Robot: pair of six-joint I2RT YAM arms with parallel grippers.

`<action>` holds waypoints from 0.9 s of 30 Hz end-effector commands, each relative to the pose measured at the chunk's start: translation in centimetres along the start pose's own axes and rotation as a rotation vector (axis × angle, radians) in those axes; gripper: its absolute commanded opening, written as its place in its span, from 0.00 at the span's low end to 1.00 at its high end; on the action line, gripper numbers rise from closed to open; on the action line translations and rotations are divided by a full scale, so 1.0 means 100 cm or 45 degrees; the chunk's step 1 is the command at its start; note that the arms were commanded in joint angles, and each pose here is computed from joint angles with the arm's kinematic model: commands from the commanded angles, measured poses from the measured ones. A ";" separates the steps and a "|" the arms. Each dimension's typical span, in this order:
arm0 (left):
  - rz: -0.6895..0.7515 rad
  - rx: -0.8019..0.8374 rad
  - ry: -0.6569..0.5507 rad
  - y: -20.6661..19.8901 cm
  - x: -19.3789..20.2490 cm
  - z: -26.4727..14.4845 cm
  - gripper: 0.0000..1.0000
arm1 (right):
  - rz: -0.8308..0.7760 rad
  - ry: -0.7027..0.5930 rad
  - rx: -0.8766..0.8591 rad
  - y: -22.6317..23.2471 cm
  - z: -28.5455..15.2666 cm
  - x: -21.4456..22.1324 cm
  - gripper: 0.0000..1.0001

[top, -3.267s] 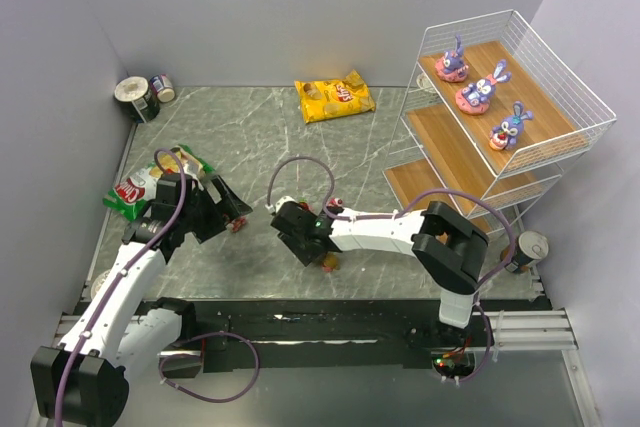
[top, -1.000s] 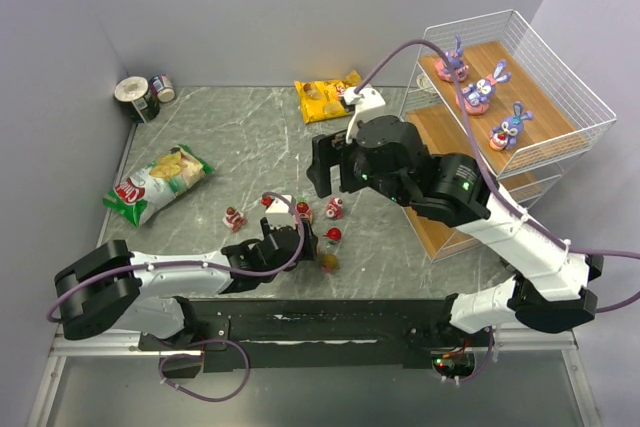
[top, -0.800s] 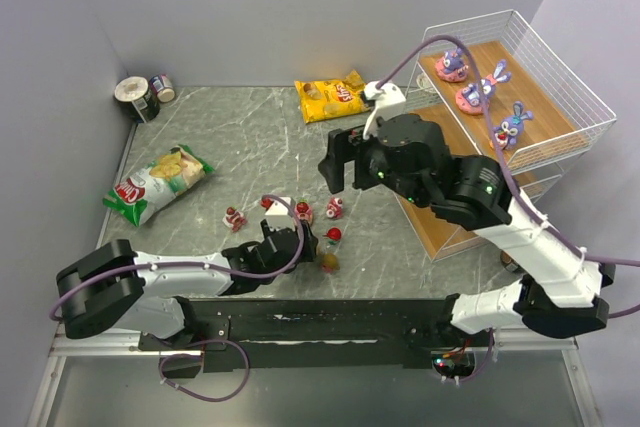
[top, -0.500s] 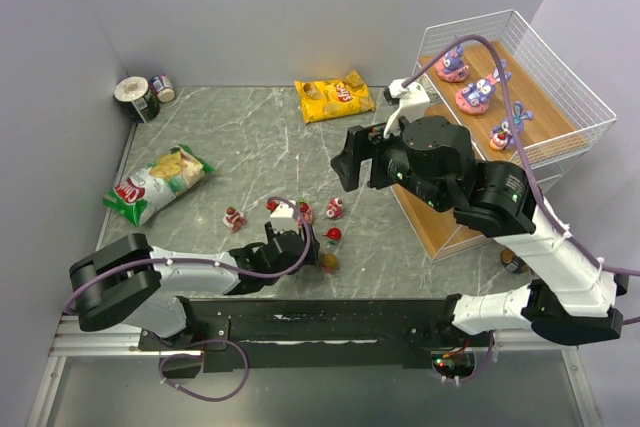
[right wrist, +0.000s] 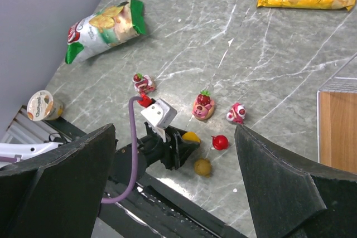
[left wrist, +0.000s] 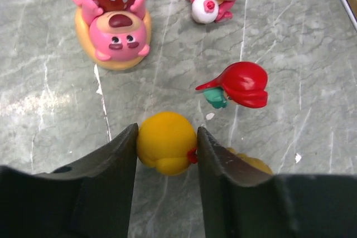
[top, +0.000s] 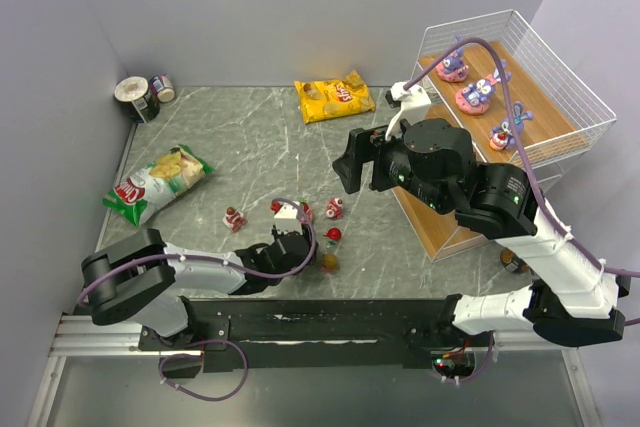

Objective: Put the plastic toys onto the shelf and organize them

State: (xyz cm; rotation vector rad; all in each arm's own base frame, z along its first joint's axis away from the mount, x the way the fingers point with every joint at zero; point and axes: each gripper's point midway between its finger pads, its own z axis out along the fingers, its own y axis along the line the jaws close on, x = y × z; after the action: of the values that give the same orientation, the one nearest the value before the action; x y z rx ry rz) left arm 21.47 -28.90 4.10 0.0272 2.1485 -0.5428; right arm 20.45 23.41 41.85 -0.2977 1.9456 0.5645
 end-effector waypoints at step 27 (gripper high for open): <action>0.435 0.701 -0.026 -0.215 -0.142 -0.051 0.03 | -0.179 -0.456 -0.400 0.026 -0.086 -0.090 0.95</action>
State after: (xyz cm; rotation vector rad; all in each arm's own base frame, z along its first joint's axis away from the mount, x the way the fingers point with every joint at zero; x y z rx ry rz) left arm 22.63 -40.92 24.96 0.4866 1.8635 -0.8481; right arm 18.00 21.41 48.83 -0.4319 1.6863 0.6868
